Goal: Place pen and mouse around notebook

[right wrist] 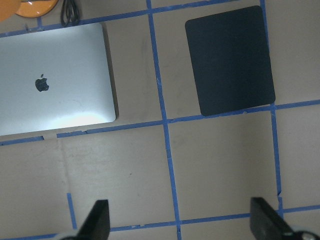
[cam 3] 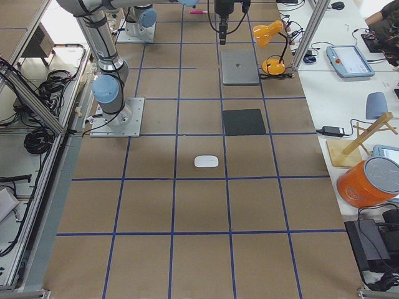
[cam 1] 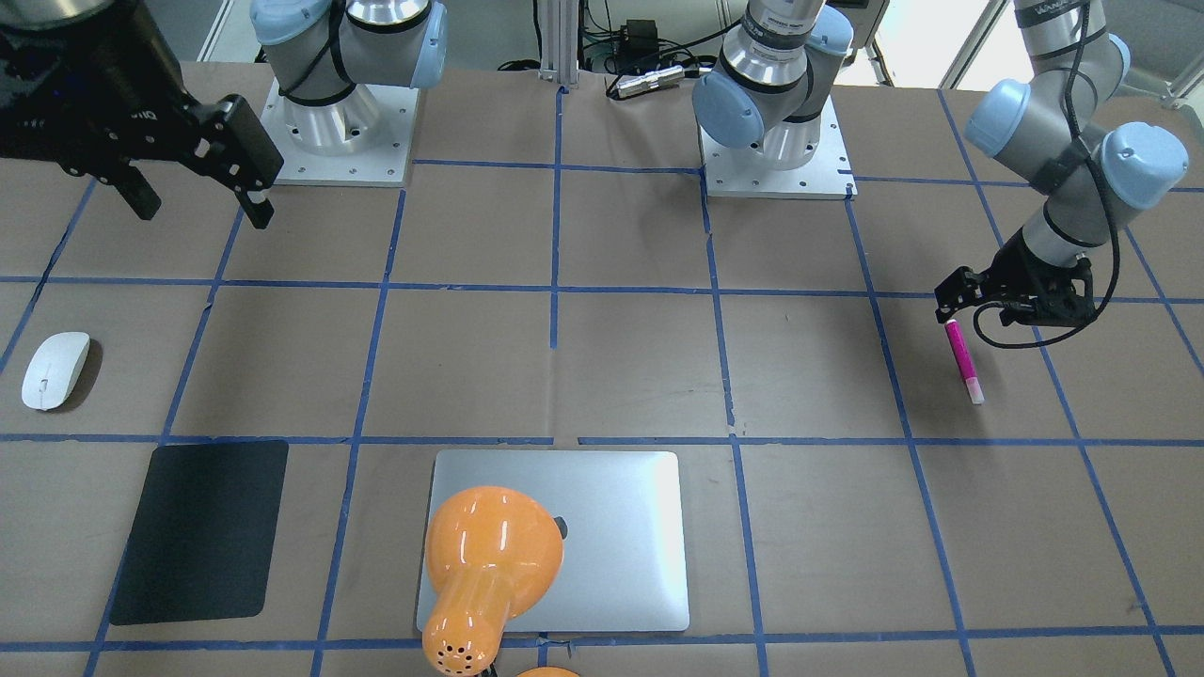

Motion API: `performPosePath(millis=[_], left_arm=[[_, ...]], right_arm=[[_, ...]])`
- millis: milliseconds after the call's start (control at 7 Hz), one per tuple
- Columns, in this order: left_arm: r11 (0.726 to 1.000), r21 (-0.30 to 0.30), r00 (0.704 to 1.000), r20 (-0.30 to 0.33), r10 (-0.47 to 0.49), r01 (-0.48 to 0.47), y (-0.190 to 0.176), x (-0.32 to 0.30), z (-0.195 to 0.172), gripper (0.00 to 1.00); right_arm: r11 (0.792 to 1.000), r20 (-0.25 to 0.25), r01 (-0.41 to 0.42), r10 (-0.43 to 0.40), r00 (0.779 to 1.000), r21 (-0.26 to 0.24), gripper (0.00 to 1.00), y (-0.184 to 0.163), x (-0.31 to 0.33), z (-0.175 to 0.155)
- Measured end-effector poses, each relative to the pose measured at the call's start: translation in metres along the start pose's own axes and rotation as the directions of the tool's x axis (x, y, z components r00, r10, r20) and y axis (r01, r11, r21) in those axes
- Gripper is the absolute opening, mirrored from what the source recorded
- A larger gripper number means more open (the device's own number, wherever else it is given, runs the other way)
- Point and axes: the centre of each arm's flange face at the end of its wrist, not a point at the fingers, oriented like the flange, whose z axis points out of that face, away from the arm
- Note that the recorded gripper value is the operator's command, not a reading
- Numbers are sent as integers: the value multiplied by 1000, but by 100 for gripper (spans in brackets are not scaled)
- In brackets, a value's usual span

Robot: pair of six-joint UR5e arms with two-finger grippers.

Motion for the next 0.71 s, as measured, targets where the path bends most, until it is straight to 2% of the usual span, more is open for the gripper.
performPosePath(millis=[143,286,429,571,714], left_arm=[[1000,4,1000,-4,-5,5,-1,-6,12,100],[1000,14,1000,-18,-11,11,-2,-8,23,89],[1000,26,999,-36,-16,17,-5,-9,31,54],[999,31,999,-43,-18,19,-6,-10,34,31],[999,33,999,-43,-18,20,-7,-11,35,27]], right_arm=[[1000,14,-8,8,1000,-16,100,19,0,-11],[999,19,-10,11,1000,-40,100,29,1,-15],[999,23,-6,7,1000,-45,100,30,4,-18],[999,16,-6,6,1000,-44,100,27,10,-18],[998,9,-18,19,1000,-58,100,16,20,-6]])
